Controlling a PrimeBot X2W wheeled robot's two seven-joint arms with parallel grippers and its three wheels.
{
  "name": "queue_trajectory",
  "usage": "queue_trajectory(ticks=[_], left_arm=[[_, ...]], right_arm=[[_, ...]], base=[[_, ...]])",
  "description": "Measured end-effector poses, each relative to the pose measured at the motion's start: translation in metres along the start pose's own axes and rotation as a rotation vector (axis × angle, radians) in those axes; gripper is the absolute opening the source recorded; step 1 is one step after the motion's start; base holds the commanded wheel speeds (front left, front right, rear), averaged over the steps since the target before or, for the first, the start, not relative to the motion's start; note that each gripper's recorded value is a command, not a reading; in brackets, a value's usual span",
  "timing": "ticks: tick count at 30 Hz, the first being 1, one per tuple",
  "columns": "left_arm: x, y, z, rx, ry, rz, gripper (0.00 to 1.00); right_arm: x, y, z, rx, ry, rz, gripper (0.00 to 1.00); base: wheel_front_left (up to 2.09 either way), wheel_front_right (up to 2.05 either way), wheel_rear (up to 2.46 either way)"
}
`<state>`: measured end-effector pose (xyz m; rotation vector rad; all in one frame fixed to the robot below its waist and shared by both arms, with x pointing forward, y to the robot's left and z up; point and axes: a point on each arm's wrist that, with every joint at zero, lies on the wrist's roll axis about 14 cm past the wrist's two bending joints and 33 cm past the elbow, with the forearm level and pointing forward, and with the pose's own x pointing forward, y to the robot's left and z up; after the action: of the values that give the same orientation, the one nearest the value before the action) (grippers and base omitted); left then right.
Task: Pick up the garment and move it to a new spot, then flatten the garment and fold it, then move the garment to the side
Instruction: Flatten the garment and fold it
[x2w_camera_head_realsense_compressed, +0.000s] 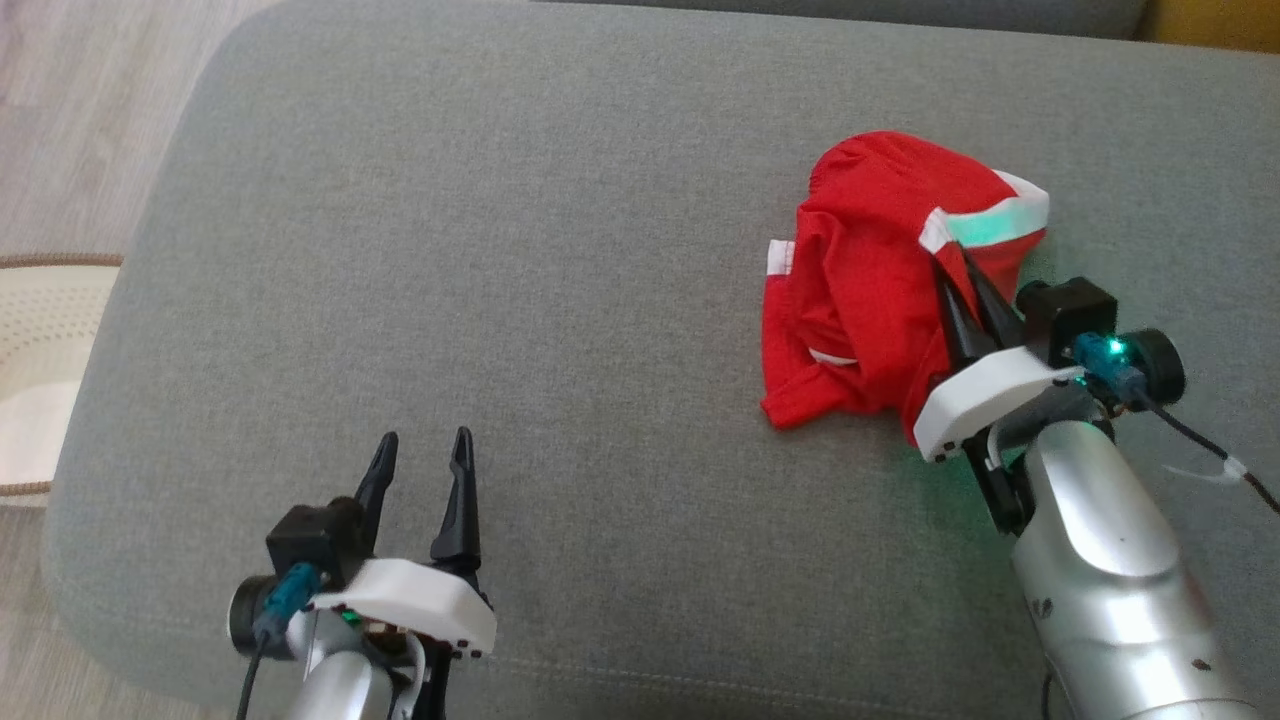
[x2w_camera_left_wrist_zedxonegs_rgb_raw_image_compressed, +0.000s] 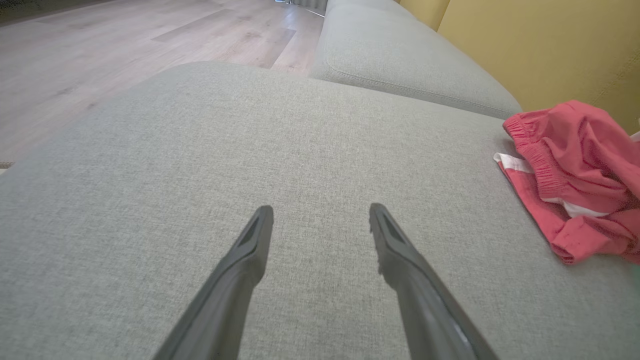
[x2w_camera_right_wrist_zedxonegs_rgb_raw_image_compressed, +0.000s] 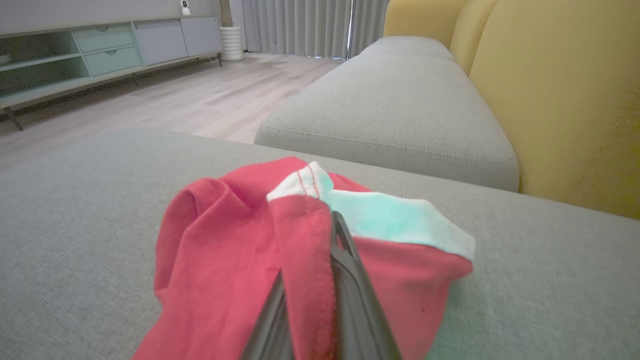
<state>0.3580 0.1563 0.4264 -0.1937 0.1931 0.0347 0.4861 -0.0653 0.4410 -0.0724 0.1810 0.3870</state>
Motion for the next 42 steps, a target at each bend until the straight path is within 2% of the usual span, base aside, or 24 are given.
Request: queue_trajectory(ticks=[4, 7, 13, 16, 22, 23, 26, 29, 32, 34, 37, 40, 42], left_arm=[[-0.001, -0.002, 0.004, -0.001, -0.012, -0.009, 1.0], [-0.004, -0.005, 0.006, -0.001, -0.019, -0.02, 1.0], [-0.018, -0.007, 0.005, -0.024, -0.019, -0.022, 1.0], [-0.027, -0.002, 0.006, -0.044, -0.025, 0.001, 1.0], [-0.046, 0.021, 0.009, -0.061, -0.043, 0.093, 1.0], [-0.046, 0.021, 0.009, -0.061, -0.043, 0.093, 1.0], [-0.053, 0.03, 0.009, -0.065, -0.049, 0.131, 1.0], [-0.056, 0.031, 0.003, -0.069, -0.031, 0.142, 1.0], [-0.048, 0.024, 0.001, -0.066, -0.019, 0.115, 1.0], [-0.042, 0.017, -0.001, -0.063, -0.01, 0.086, 1.0], [-0.031, 0.003, -0.003, -0.054, 0.004, 0.031, 1.0], [-0.018, -0.012, -0.003, -0.036, 0.007, -0.029, 1.0], [-0.007, -0.02, 0.001, -0.023, -0.001, -0.064, 1.0]], right_arm=[[0.001, -0.001, 0.025, -0.015, -0.075, -0.001, 0.0], [0.012, 0.006, 0.062, -0.059, -0.161, 0.024, 0.0], [0.044, 0.054, 0.198, -0.245, -0.443, 0.155, 0.0], [0.052, 0.086, 0.247, -0.314, -0.538, 0.222, 0.0], [0.053, 0.166, 0.293, -0.395, -0.648, 0.403, 0.0], [0.053, 0.166, 0.293, -0.395, -0.648, 0.403, 0.0], [0.046, 0.195, 0.306, -0.401, -0.703, 0.479, 0.0], [0.039, 0.209, 0.301, -0.409, -0.71, 0.531, 0.0], [0.039, 0.198, 0.275, -0.418, -0.667, 0.544, 0.0], [0.046, 0.171, 0.24, -0.409, -0.585, 0.513, 0.0], [0.05, 0.105, 0.173, -0.378, -0.424, 0.415, 0.0], [0.036, 0.046, 0.112, -0.336, -0.281, 0.314, 0.0], [0.023, 0.023, 0.081, -0.3, -0.216, 0.268, 0.0]], base=[[0.0, 0.0, 0.0], [0.0, 0.0, 0.0], [0.0, 0.0, 0.0], [0.0, 0.0, 0.0], [0.0, 0.0, 0.0], [0.0, 0.0, 0.0], [0.0, 0.0, 0.0], [0.0, 0.0, 0.0], [0.0, 0.0, 0.0], [0.0, 0.0, 0.0], [0.0, 0.0, 0.0], [0.0, 0.0, 0.0], [0.0, 0.0, 0.0]])
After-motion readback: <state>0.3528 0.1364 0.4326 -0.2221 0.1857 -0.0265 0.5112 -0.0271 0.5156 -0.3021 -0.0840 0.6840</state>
